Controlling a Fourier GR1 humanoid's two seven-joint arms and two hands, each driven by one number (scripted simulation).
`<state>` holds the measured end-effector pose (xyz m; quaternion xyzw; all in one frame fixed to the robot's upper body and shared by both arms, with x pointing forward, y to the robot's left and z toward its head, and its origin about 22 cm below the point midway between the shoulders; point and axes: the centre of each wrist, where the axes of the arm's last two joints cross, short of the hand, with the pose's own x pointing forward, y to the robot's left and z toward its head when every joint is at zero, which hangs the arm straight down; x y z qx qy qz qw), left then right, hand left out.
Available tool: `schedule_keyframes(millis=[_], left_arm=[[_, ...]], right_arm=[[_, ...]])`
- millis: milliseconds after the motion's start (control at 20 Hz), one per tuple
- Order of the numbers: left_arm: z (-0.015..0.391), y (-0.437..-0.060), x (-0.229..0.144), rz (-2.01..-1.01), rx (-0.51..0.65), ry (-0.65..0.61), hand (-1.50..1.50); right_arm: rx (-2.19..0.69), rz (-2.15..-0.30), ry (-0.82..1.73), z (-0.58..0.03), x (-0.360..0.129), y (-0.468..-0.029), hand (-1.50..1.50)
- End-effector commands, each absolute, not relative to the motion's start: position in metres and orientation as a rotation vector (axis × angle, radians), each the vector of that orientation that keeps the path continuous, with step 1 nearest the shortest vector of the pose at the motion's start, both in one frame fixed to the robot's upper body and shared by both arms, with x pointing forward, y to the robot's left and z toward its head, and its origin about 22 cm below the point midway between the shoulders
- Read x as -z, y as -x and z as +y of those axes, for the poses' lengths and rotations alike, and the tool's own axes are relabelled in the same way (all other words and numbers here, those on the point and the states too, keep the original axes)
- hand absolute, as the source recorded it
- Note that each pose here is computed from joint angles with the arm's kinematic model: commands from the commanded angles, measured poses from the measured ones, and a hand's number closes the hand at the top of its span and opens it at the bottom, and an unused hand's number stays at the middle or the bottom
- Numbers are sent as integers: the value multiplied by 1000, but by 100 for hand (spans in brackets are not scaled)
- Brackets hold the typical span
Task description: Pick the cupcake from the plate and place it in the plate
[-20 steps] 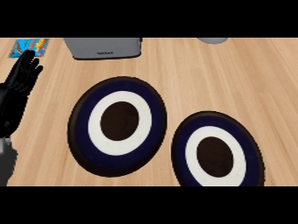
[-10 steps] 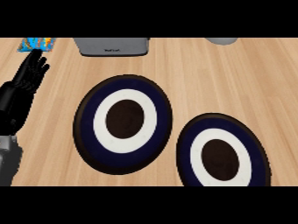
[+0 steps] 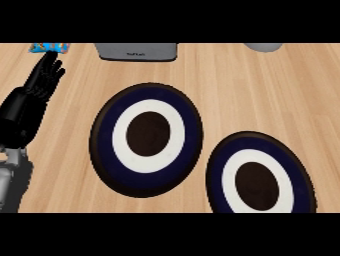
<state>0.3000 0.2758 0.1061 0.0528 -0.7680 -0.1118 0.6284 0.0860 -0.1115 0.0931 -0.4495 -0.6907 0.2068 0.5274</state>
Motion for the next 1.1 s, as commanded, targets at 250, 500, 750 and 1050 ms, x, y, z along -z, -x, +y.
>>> schedule_keyframes(millis=[250,500,750,1050], left_arm=[[271,-306,-111,-1774,282,-101,0],[262,-303,-112,-1779,294,-93,0],[256,-309,-115,-1785,294,-64,0],[258,-309,-106,-1776,292,-67,0]], right_arm=[[-403,-1622,915,-68,-104,-129,150],[-424,-1553,948,-67,-90,-153,150],[-403,-1501,881,-66,-89,-163,150],[-351,-1505,779,-62,-85,-170,-150]])
